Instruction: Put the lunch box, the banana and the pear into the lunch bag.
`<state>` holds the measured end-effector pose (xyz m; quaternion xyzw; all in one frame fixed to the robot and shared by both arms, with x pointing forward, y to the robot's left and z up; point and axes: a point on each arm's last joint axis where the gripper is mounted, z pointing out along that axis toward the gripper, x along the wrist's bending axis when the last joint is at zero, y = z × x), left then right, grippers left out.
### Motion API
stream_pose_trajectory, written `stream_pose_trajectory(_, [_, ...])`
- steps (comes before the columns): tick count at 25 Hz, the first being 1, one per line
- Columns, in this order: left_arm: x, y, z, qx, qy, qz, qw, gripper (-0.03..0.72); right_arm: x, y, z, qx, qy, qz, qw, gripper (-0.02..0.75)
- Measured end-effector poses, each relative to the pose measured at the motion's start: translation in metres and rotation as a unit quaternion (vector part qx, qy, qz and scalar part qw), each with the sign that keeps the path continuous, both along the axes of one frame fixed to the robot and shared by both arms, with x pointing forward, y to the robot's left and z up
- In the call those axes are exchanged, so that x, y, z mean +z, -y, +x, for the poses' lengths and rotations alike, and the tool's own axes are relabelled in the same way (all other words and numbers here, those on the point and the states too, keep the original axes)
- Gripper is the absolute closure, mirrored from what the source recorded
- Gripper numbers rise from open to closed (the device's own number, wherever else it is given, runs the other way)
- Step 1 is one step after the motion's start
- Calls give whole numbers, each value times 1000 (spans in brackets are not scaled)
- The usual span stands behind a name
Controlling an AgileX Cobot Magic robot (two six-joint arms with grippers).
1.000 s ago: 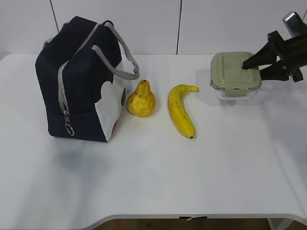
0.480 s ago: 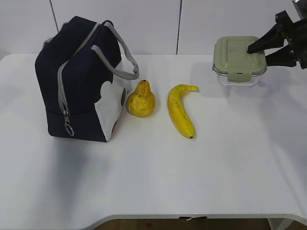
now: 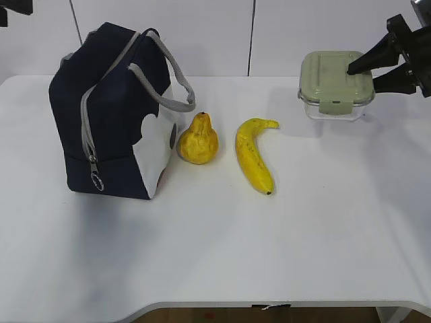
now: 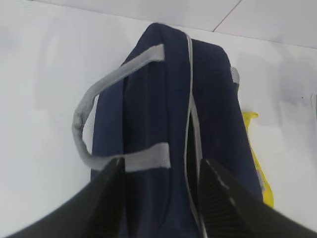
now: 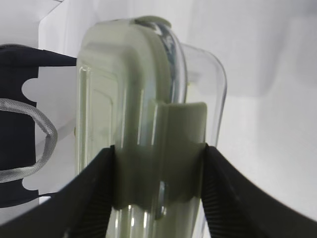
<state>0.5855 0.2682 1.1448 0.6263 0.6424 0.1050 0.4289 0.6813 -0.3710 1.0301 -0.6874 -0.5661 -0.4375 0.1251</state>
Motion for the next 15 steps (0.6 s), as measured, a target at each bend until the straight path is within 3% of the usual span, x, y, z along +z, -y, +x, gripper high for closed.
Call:
stream_pose_trajectory(8, [-26, 28, 50, -55, -16, 16, 998, 301, 0, 0, -1, 2, -1, 1, 1000, 341])
stream_pose_trajectory(15, [-58, 36, 70, -60, -35, 33, 997, 296, 0, 0, -1, 2, -1, 1, 1000, 341])
